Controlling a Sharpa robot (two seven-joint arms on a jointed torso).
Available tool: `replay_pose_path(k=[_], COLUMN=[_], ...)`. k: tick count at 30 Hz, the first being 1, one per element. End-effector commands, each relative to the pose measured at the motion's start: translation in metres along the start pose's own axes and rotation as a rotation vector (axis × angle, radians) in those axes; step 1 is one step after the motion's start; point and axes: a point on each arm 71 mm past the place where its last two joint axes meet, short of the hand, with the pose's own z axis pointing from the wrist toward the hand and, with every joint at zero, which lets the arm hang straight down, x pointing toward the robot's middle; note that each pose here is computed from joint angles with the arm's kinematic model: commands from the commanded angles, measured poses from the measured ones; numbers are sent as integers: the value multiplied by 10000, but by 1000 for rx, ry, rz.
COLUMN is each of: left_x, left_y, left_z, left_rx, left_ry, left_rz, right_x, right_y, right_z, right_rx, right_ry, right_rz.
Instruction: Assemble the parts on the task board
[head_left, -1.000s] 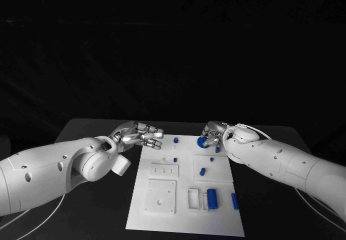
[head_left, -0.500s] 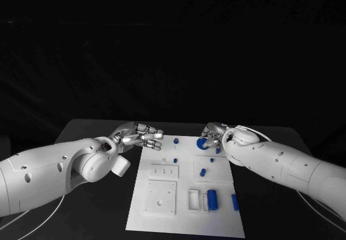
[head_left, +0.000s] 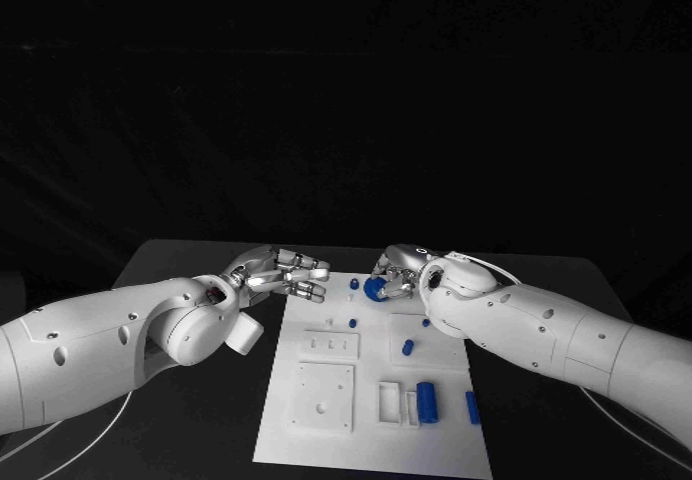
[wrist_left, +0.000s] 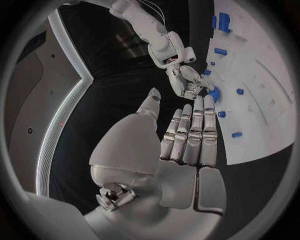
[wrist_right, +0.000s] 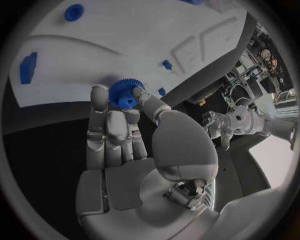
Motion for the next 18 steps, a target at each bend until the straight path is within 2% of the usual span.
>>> replay_pose_path(k=[1, 9, 18], left_x=[26, 41, 48], left_y=[-13, -16, -17], left_z=[7, 19, 29], left_rx=[9, 10, 11], left_ry=[12, 16, 18], left_rz=[-3, -3, -3], right_x=[-12, 92, 211], right_y=[129, 423, 539], right_z=[10, 53, 103], right_rx=[-22, -72, -77], right_ry=[-29, -38, -33], right_rz=[-45, -74, -93])
